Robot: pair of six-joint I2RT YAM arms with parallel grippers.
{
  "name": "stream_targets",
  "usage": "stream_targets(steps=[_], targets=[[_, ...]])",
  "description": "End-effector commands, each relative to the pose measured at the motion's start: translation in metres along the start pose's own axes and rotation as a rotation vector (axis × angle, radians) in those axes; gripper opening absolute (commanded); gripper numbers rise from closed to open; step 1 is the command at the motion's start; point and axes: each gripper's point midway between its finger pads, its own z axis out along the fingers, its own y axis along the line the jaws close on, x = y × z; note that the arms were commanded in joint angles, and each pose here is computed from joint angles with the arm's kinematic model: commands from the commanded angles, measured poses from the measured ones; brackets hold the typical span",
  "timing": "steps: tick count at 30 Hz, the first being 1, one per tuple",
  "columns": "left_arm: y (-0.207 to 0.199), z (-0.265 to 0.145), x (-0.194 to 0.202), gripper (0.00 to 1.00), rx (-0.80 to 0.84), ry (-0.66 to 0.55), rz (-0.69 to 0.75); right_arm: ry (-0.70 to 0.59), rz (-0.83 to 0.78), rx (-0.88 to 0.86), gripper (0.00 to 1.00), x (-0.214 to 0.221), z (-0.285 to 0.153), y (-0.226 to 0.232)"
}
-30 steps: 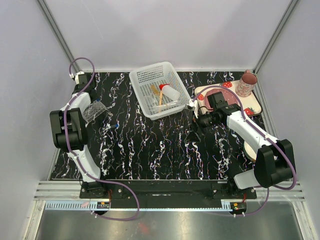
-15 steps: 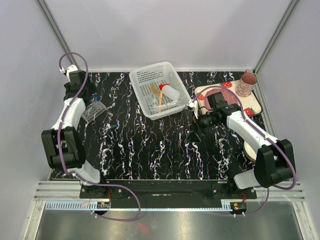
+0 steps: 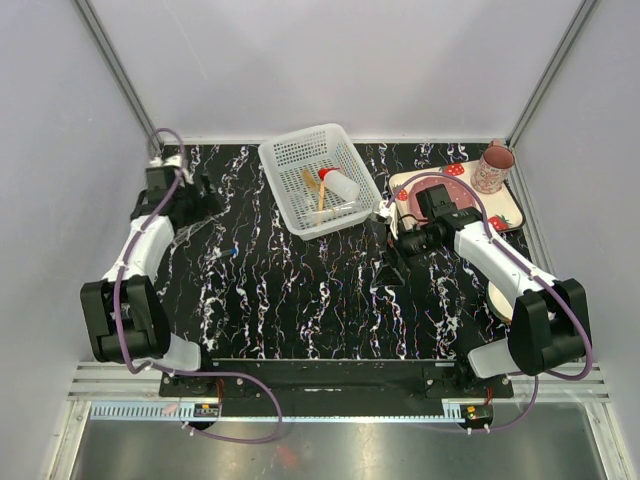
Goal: Organize the chemistry lab equipment
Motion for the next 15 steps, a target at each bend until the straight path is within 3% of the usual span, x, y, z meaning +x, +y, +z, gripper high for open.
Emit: stream_targets(steps=[1, 6, 15], targets=[[-0.036, -0.011, 0.039, 0.99, -0.001, 0.147, 0.273, -0.043, -0.068, -0.003, 1.00, -0.017, -0.009, 0.003], [0.008, -0.007, 0.083, 0.91, -0.319, 0.318, 0.541, -0.044, -0.064, -0.017, 1.00, -0.015, -0.009, 0.005], [0.021, 0.009, 0.108, 0.71, -0.381, 0.445, 0.682, -0.042, -0.056, -0.021, 1.00, -0.012, -0.008, 0.002]])
